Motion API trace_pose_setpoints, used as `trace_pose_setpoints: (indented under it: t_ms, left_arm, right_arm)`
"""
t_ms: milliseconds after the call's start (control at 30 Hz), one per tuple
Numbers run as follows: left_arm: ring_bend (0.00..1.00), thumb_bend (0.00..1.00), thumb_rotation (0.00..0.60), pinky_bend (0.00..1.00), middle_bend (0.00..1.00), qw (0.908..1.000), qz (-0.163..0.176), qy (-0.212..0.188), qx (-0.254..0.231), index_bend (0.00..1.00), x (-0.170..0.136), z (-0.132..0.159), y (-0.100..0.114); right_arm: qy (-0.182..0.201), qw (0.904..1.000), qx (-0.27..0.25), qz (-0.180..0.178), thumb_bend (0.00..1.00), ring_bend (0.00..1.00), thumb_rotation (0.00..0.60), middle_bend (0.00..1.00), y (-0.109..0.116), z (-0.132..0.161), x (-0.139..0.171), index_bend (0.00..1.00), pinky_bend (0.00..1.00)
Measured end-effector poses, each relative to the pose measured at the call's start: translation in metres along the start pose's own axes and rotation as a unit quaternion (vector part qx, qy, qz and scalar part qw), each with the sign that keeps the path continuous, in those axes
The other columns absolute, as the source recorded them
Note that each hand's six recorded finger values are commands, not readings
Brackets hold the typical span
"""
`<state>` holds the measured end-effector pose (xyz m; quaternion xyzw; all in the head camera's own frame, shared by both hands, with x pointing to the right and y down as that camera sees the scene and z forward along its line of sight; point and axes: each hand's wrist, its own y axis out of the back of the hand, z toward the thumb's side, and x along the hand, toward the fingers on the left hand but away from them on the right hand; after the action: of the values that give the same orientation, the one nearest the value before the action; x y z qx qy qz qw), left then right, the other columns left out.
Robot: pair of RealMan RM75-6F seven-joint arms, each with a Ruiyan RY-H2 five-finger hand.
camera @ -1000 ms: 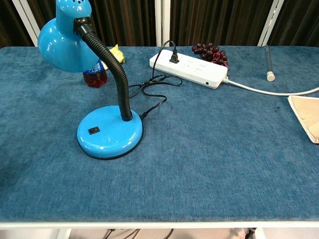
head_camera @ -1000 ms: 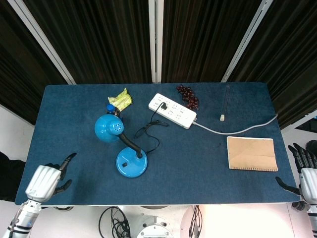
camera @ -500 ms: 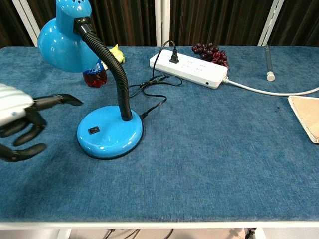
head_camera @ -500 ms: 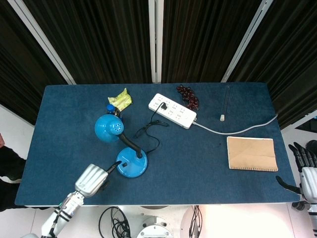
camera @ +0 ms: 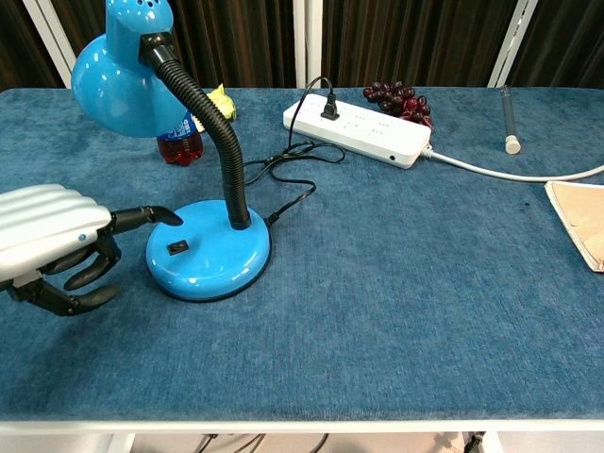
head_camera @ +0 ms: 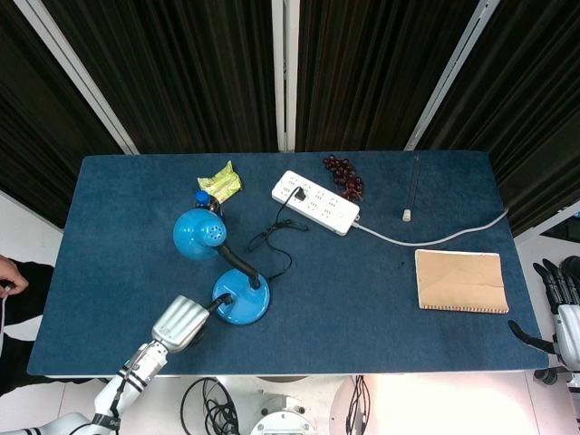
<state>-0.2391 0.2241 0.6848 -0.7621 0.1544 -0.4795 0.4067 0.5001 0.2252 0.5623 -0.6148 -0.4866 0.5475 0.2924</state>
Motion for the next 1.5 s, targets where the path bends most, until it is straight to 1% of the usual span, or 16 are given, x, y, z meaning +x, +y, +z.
trace_pose_setpoints:
  t_ms: [133, 300, 700, 900, 1000, 1233, 1500]
  left_arm:
    - [0.79, 0.42, 0.6, 0.82, 0.77, 0.9999, -0.01, 0.003, 0.002, 0.11, 0.0, -0.001, -0.007]
    - [0.79, 0.42, 0.6, 0.82, 0.78, 1.0, -0.007, 0.005, 0.003, 0.14, 0.0, -0.002, -0.008]
    - [0.8, 0.42, 0.6, 0.82, 0.78, 0.9999, -0.011, 0.001, 0.001, 0.14, 0.0, 0.0, -0.012]
    - [0.8, 0.43, 0.6, 0.82, 0.78, 1.0, -0.006, 0.003, -0.004, 0.25, -0.001, -0.002, -0.012]
    - [0.8, 0.43, 0.6, 0.82, 0.78, 0.9999, -0.01, 0.005, -0.005, 0.29, -0.001, -0.003, -0.015]
    - [0.8, 0.43, 0.6, 0.82, 0.78, 0.9999, -0.01, 0.003, -0.008, 0.33, 0.0, -0.003, -0.017]
    - [0.8, 0.43, 0.6, 0.82, 0.78, 0.9999, -0.005, 0.001, -0.015, 0.41, -0.001, -0.003, -0.017]
  right_arm:
    - [-0.002, 1.0, -0.001, 0.0, 0.14, 0.0, 0.6, 0.0, 0.0, -0.002, -0.001, 0.0, 0.0]
    - [-0.004, 1.0, 0.0, 0.004, 0.14, 0.0, 0.6, 0.0, -0.003, -0.003, -0.001, 0.0, 0.0]
    - [-0.009, 0.9999, 0.0, 0.007, 0.14, 0.0, 0.6, 0.0, -0.003, -0.004, -0.001, 0.0, 0.0]
    - [-0.011, 0.9999, 0.001, 0.01, 0.14, 0.0, 0.6, 0.0, -0.004, -0.005, -0.001, 0.0, 0.0]
    - [-0.012, 0.9999, 0.002, 0.011, 0.14, 0.0, 0.6, 0.0, -0.005, -0.005, 0.0, 0.0, 0.0]
    - [-0.013, 0.9998, 0.002, 0.012, 0.14, 0.0, 0.6, 0.0, -0.005, -0.005, 0.0, 0.0, 0.0]
    - [-0.015, 0.9998, 0.002, 0.014, 0.14, 0.0, 0.6, 0.0, -0.006, -0.005, 0.0, 0.0, 0.0]
